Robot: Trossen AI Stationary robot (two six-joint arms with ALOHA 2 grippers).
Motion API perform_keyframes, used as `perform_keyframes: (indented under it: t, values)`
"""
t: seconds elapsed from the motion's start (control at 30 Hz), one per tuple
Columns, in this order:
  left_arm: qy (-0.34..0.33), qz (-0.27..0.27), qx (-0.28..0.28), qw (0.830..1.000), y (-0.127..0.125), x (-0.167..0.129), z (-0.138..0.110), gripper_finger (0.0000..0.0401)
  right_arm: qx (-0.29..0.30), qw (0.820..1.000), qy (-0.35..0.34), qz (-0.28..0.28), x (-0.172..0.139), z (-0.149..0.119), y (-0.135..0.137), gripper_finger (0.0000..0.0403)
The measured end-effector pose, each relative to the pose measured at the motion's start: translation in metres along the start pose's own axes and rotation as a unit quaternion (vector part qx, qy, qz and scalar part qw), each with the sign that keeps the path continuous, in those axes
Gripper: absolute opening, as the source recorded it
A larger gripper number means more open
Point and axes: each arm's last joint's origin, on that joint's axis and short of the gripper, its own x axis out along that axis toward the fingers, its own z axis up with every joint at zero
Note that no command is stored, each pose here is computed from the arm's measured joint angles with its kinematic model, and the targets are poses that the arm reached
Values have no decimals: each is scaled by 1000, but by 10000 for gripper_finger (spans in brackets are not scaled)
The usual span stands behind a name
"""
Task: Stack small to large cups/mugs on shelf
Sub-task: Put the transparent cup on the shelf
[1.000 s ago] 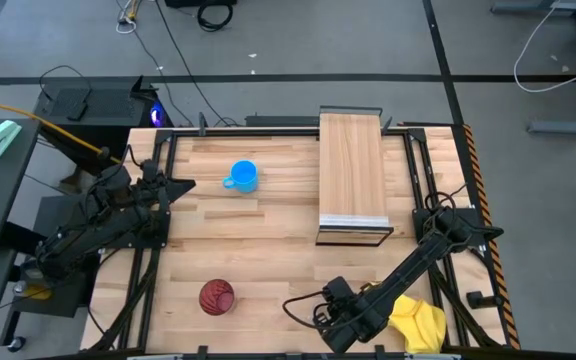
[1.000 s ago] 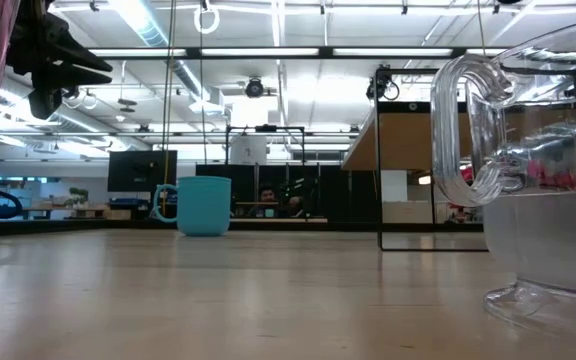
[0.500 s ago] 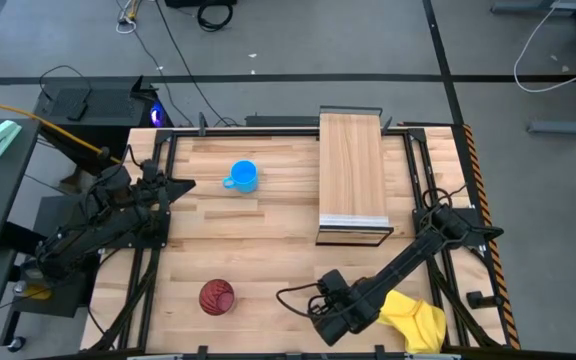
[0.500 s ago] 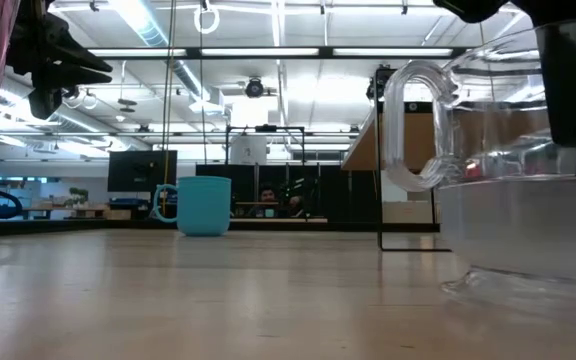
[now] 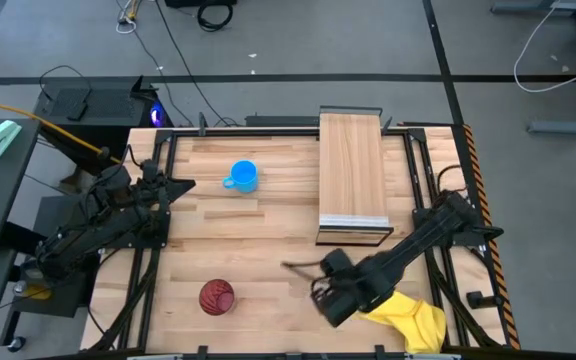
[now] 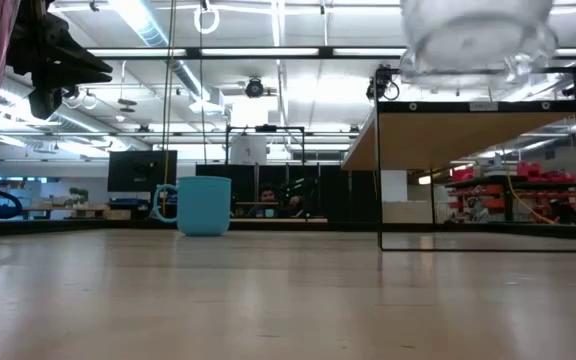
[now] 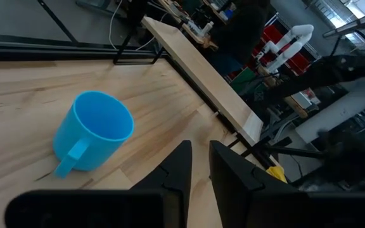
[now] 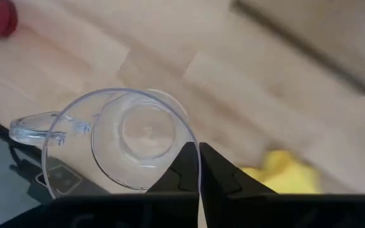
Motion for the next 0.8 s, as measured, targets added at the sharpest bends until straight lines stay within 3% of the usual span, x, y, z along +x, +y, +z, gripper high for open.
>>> perform_keyframes:
  t: [0.07,0.3,0.8]
  values:
    - [0,0,0,1000,0,0,0,63,2,1000,-14,-4,-25,10,-14,2]
    - [0,0,0,1000,0,0,0,59,30,992,-88,80,-81,47,-53,1]
    - [-1,8,0,1000,1,0,0,54,35,987,-144,68,-108,158,-123,0]
